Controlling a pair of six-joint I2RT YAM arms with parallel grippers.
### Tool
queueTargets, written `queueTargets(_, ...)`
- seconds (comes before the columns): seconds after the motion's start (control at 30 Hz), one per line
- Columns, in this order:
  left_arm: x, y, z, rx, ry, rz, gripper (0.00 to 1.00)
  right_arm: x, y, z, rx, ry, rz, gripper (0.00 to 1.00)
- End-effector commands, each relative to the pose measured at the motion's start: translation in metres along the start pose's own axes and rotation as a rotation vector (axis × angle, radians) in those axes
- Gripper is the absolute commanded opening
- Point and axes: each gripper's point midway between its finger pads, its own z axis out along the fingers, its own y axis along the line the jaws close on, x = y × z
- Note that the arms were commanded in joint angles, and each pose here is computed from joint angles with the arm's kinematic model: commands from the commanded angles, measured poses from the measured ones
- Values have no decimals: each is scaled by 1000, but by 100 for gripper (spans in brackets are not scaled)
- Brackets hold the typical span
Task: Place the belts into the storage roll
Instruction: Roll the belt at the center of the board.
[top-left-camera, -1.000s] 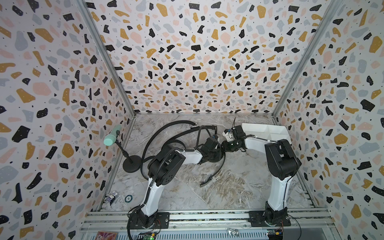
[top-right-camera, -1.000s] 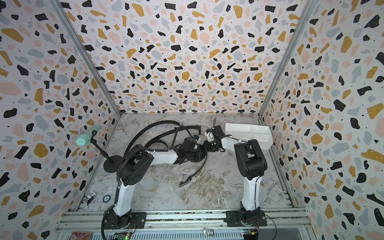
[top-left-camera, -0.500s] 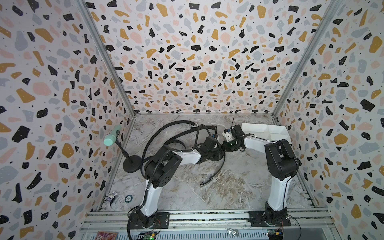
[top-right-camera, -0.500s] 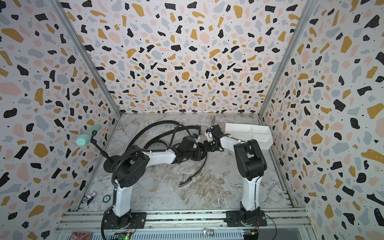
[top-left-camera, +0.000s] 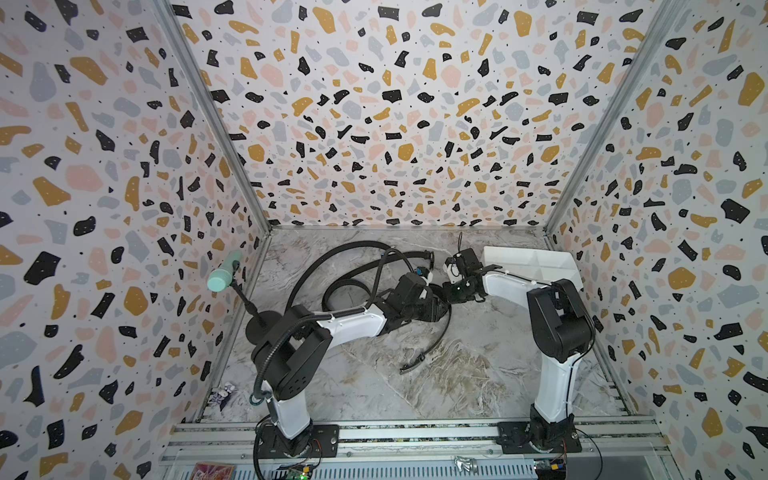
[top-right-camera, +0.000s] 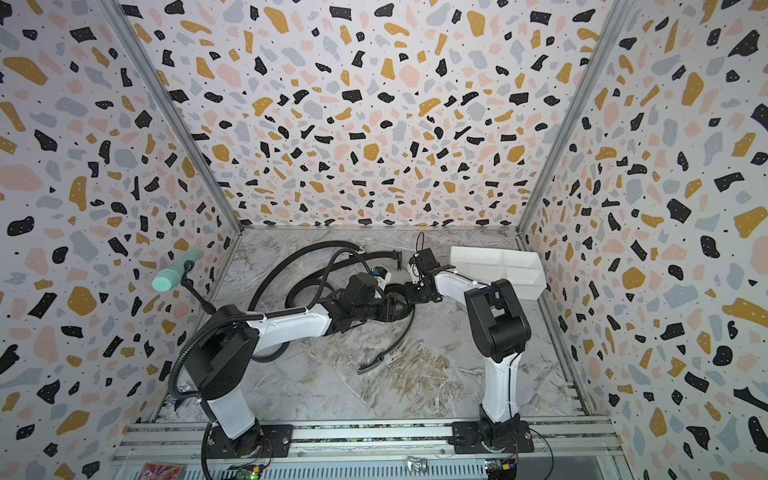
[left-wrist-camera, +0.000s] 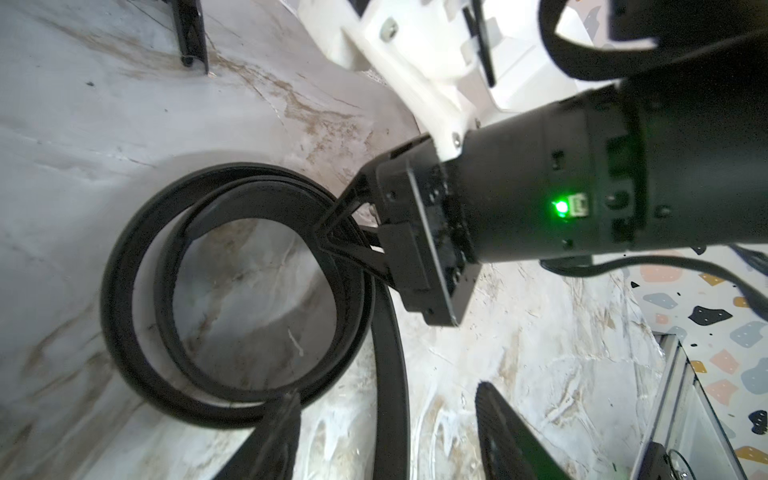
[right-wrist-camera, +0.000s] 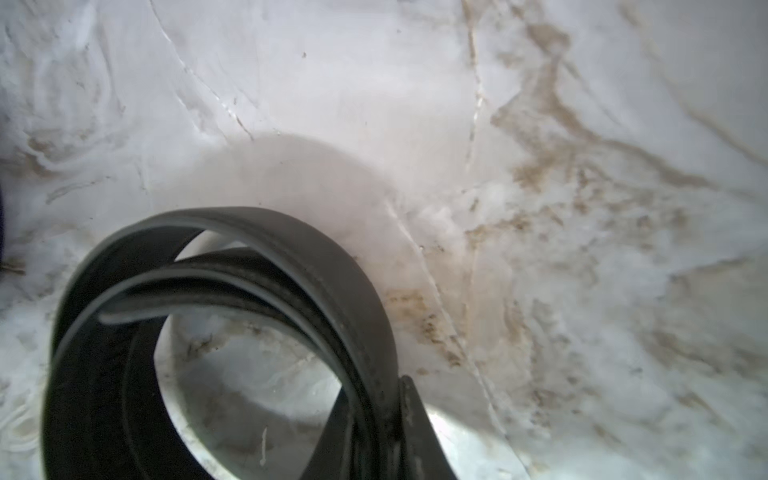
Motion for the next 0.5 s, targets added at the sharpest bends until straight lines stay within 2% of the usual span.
queueTargets(0.0,29,4,-12,-50,73,42,64,36,-23,-1,163,133,-26,14)
queueTargets(0.27,88,20,-28,-164,237,143,68,45,-23,-7,236,178,-70,14)
queueTargets(0.47,125,24,-15,-200,354,227,71,61,-28,-10,252,212,-87,16)
